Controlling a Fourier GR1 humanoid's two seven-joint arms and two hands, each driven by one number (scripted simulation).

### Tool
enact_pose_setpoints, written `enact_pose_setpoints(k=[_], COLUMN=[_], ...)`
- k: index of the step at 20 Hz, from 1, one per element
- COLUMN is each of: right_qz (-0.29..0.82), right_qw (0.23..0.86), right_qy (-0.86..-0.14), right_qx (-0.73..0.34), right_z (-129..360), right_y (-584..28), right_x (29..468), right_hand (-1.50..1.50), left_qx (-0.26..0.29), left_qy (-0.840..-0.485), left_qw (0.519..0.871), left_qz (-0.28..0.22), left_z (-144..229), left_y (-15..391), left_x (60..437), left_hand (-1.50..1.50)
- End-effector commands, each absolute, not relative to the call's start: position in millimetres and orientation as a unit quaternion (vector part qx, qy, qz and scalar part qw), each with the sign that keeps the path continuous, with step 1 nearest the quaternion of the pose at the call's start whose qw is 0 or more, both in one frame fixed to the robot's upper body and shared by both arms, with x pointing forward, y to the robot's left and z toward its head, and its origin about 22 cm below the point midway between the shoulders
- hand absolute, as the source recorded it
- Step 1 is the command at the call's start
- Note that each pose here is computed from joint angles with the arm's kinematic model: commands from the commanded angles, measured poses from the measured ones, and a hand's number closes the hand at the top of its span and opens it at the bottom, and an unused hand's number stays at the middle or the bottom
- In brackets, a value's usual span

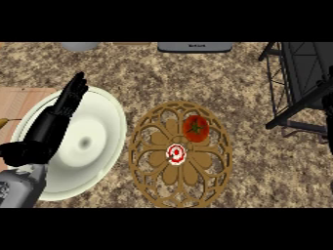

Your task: Pick the cupcake from the placemat and place it in the tiered shelf

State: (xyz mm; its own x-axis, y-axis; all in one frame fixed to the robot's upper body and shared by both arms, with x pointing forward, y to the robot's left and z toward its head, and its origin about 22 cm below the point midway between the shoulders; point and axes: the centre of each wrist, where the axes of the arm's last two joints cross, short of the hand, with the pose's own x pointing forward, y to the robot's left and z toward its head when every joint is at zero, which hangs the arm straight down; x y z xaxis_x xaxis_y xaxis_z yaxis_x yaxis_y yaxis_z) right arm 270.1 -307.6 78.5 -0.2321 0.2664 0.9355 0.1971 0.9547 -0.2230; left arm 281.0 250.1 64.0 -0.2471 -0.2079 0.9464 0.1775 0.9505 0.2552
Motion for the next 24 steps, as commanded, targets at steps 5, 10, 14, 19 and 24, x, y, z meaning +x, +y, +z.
enact_pose_setpoints(k=[5,10,14,19,24], right_qz=[0.212,0.092,0.192,0.249,0.328], right_qw=[0.442,0.420,0.355,0.307,0.347], right_qy=[-0.851,-0.865,-0.887,-0.864,-0.790], right_qx=[-0.189,-0.258,-0.224,-0.313,-0.384], right_z=[75,22,3,-1,-19], right_y=[-235,-171,-140,-141,-138], right_x=[261,244,231,188,151], right_hand=[1.50,-1.50,-1.50,-1.50,-1.50], left_qx=[0.110,0.111,0.116,0.127,0.139], left_qy=[-0.732,-0.704,-0.698,-0.693,-0.687], left_qw=[0.642,0.668,0.674,0.680,0.686], left_qz=[-0.200,-0.216,-0.213,-0.203,-0.196], left_z=[49,22,5,6,-2], left_y=[288,308,297,315,324], left_x=[281,267,259,259,252], left_hand=[0.00,0.00,0.00,0.00,0.00])
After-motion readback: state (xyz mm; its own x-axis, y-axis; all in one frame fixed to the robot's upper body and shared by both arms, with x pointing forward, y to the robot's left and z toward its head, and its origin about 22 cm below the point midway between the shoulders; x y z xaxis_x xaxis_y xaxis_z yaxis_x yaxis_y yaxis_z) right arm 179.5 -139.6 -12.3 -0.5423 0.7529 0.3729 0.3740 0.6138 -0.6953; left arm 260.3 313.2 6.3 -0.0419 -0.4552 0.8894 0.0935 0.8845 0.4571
